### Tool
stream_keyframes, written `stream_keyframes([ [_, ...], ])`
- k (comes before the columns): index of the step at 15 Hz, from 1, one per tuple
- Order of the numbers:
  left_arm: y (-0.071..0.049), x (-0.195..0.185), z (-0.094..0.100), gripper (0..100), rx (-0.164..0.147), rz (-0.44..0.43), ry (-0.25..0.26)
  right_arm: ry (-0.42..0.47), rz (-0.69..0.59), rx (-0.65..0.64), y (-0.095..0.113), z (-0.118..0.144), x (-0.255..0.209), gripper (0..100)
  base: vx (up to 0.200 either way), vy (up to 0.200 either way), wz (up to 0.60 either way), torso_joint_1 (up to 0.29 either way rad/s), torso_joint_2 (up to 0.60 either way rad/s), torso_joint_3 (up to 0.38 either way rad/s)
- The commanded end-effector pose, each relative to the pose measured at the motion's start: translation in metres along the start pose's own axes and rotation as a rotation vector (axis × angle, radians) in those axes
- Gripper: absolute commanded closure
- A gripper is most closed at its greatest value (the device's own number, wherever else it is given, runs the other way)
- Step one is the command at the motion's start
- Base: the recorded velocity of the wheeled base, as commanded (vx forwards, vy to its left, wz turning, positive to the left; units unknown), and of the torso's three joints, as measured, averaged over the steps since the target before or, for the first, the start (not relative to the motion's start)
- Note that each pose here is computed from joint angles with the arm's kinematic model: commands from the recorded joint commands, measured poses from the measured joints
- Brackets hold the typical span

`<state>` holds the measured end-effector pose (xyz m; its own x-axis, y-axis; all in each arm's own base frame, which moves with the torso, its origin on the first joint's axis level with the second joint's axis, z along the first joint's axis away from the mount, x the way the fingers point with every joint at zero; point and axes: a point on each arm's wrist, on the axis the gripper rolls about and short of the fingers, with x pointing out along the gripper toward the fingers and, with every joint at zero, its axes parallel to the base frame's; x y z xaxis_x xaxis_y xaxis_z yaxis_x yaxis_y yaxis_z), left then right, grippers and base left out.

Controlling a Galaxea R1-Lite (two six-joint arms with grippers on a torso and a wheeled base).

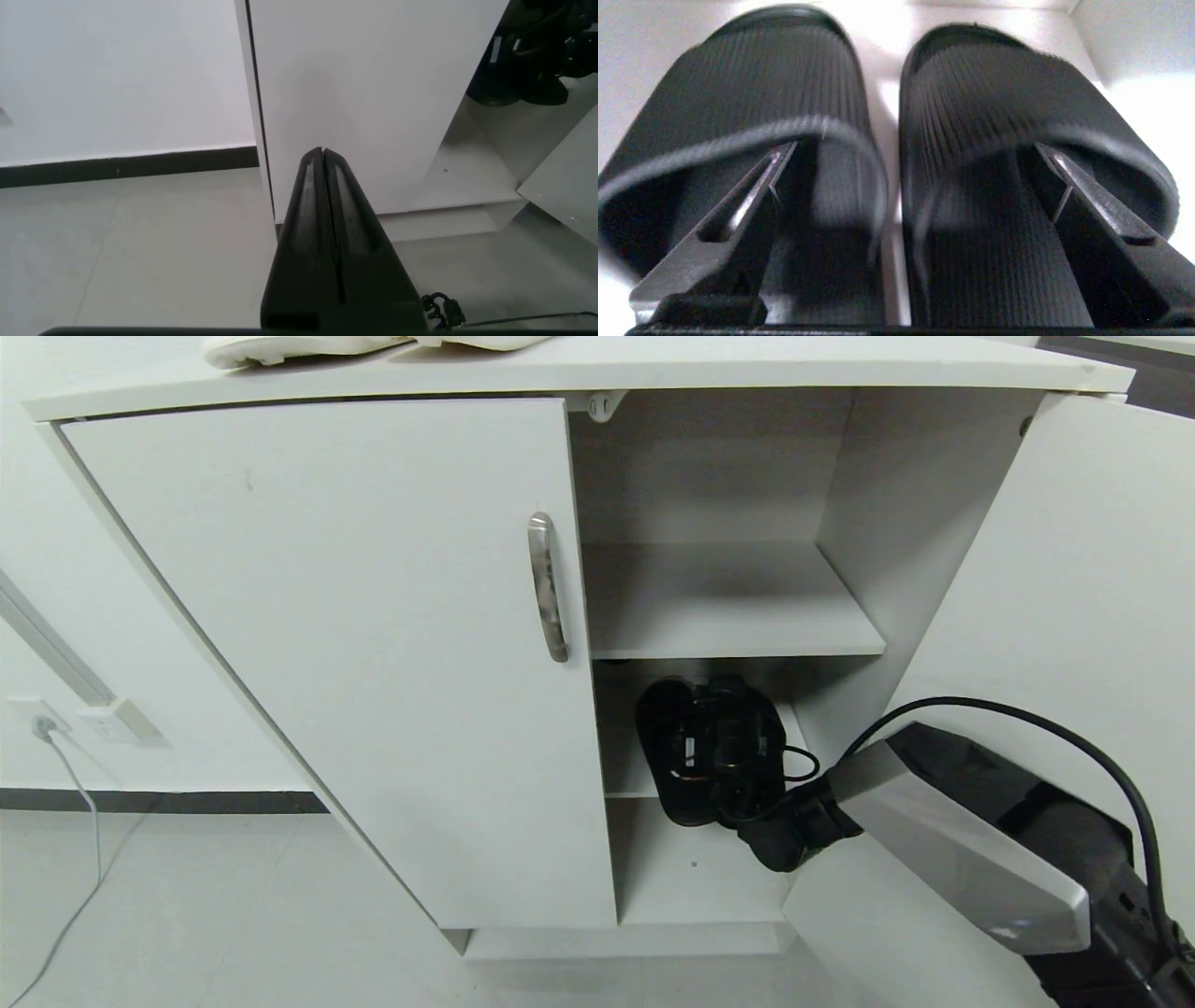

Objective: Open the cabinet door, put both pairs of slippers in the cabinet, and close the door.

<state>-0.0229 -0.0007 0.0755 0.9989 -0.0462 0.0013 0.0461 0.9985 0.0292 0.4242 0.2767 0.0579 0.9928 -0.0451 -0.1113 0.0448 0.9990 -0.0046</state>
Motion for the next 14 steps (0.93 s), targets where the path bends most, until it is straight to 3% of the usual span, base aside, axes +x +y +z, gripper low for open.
stream_keyframes([
  [1, 0.0, 0.0, 0.0, 100, 0.0, 0.0, 0.001, -0.02, 0.047, 0.009, -0.001, 0.024, -0.04, 0, 0.0, 0.0, 0.0, 0.0, 0.0, 0.0],
  [7, 0.0, 0.0, 0.0, 100, 0.0, 0.0, 0.003, -0.011, 0.157, -0.01, -0.021, 0.015, -0.13, 0, 0.0, 0.0, 0.0, 0.0, 0.0, 0.0],
  [10, 0.0, 0.0, 0.0, 100, 0.0, -0.001, 0.001, -0.022, 0.236, -0.007, -0.03, 0.007, -0.155, 0, -0.2, 0.0, 0.0, -0.001, 0.0, 0.001],
  [14, 0.0, 0.0, 0.0, 100, 0.0, -0.001, 0.001, -0.024, 0.246, -0.013, -0.032, 0.008, -0.159, 0, -0.2, 0.0, 0.0, 0.0, 0.0, 0.005],
])
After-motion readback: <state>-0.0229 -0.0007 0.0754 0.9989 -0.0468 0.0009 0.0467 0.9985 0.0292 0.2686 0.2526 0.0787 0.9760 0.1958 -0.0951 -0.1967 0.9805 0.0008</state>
